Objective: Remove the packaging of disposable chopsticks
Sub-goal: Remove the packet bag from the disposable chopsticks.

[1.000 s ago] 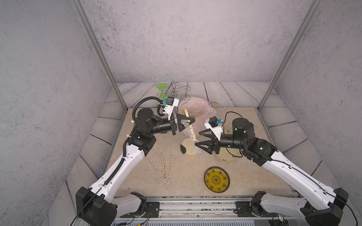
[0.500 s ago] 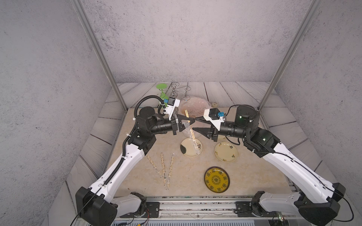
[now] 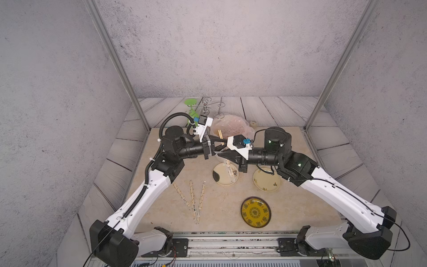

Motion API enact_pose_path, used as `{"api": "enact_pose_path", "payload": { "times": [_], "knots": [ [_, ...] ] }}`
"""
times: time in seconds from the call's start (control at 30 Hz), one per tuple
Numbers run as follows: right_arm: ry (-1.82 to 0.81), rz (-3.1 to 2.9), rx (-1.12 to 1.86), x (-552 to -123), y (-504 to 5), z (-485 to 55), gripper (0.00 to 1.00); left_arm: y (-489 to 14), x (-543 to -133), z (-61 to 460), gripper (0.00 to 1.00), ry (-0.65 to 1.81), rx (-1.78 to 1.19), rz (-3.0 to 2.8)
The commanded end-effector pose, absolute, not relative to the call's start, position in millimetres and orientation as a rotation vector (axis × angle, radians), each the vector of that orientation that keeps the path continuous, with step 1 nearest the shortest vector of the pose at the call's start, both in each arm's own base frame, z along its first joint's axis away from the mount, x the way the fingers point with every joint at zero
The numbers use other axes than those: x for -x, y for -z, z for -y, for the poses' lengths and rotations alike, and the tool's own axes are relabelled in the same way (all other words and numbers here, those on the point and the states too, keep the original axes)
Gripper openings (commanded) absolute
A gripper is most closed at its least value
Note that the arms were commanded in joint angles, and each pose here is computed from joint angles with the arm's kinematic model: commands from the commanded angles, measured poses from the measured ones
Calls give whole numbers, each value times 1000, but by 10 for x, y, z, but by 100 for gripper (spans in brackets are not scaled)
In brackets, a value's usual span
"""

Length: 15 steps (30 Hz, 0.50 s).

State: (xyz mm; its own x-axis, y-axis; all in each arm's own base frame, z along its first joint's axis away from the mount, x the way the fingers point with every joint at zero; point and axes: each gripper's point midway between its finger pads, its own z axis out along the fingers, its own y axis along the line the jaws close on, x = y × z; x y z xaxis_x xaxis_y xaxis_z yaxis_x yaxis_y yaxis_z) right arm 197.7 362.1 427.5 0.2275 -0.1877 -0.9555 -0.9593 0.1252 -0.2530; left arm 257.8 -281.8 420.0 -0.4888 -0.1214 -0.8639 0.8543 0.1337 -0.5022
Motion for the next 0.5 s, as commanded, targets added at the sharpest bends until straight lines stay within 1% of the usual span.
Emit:
{"api": "enact_pose_path", "payload": {
  "times": [0.0,0.17,0.3,0.47],
  "knots": [
    [-804,-1235,1269,-1996,-4345,-3531,0,-4360,-2630,2728,0,1415,-709,-1539],
    [-786,-1322,1253,-1958,-4098,-3383,0,-4367,-2876,2485,0,1333,-576,-1550],
    [-840,-1444,1227,-1877,-3711,-3277,0,-4374,-3079,2267,0,1296,-467,-1543],
    [-941,-1575,1183,-1751,-3255,-3192,0,-4376,-3166,2180,0,1305,-428,-1538]
  ]
}}
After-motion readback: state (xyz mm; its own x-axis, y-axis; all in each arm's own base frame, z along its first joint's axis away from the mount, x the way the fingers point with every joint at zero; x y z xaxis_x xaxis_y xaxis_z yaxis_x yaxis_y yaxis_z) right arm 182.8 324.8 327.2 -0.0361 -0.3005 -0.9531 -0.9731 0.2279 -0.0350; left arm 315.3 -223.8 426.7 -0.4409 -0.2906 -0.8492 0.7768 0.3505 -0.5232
